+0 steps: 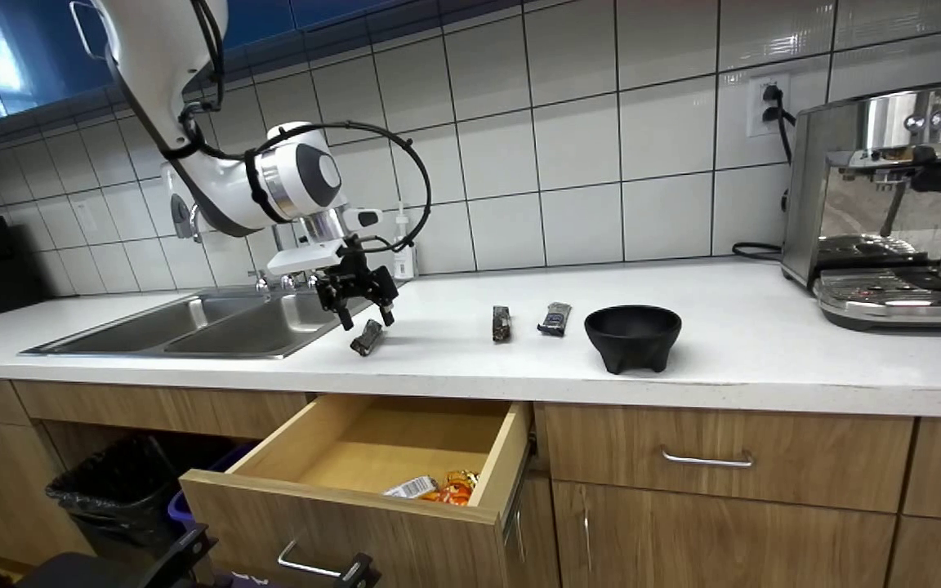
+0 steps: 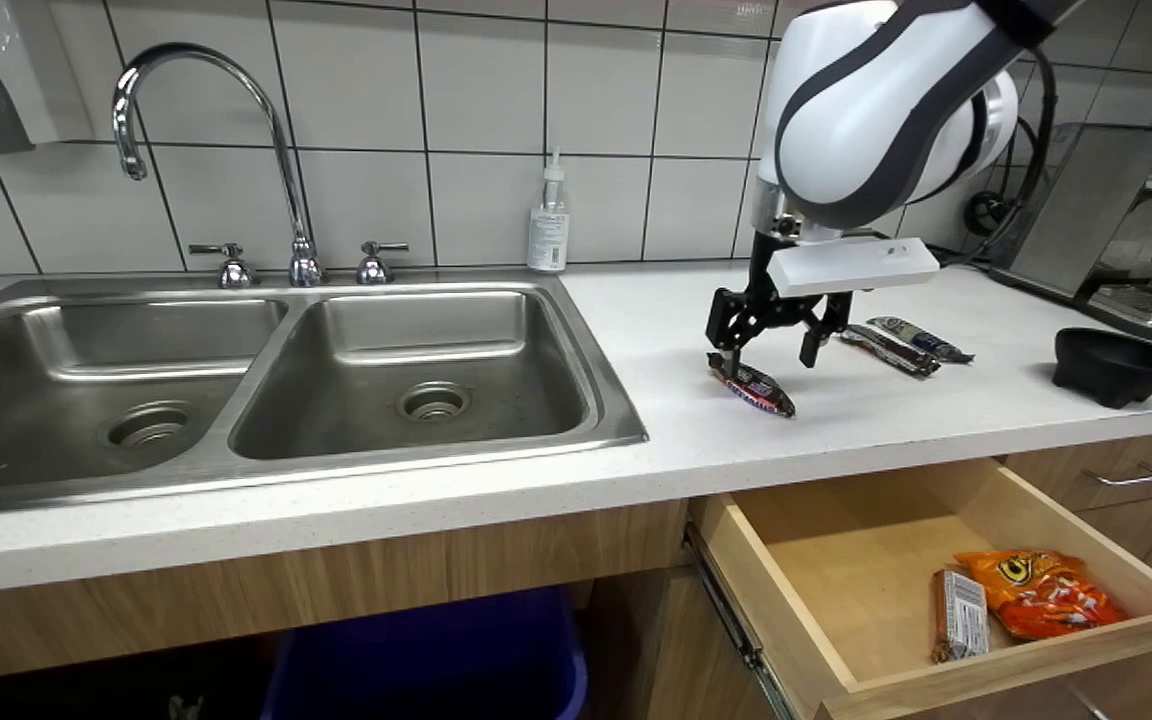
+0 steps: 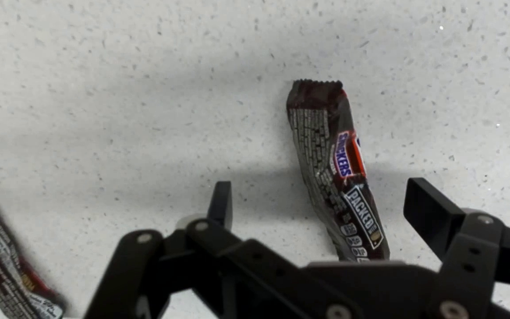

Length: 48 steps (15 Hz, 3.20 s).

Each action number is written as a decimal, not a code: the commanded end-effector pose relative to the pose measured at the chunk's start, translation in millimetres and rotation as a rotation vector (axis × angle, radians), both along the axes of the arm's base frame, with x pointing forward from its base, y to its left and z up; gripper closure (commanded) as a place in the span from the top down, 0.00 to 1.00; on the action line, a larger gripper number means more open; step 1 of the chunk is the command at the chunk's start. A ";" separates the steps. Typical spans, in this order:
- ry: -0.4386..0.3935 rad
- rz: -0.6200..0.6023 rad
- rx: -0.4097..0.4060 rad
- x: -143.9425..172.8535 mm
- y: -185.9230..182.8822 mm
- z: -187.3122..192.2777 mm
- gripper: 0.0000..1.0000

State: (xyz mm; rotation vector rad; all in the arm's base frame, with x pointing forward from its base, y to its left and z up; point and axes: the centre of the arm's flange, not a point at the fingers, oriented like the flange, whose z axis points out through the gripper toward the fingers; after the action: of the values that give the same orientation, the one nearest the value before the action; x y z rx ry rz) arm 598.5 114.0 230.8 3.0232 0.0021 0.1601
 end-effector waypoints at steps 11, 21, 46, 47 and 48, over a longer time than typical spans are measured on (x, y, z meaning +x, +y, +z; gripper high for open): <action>0.059 0.026 -0.008 46.7 17.3 -14.6 1.00; 0.050 0.040 -0.007 44.0 14.0 -10.4 0.12; 0.055 -0.119 -0.018 -58.7 -36.7 30.1 0.06; 0.053 -0.146 -0.018 -63.4 -38.0 30.6 0.06; 0.047 -0.177 -0.015 -68.9 -40.4 30.5 0.06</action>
State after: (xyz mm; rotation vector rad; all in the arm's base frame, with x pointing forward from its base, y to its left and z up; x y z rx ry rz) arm 555.3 80.6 249.2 2.9936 -0.1297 0.0349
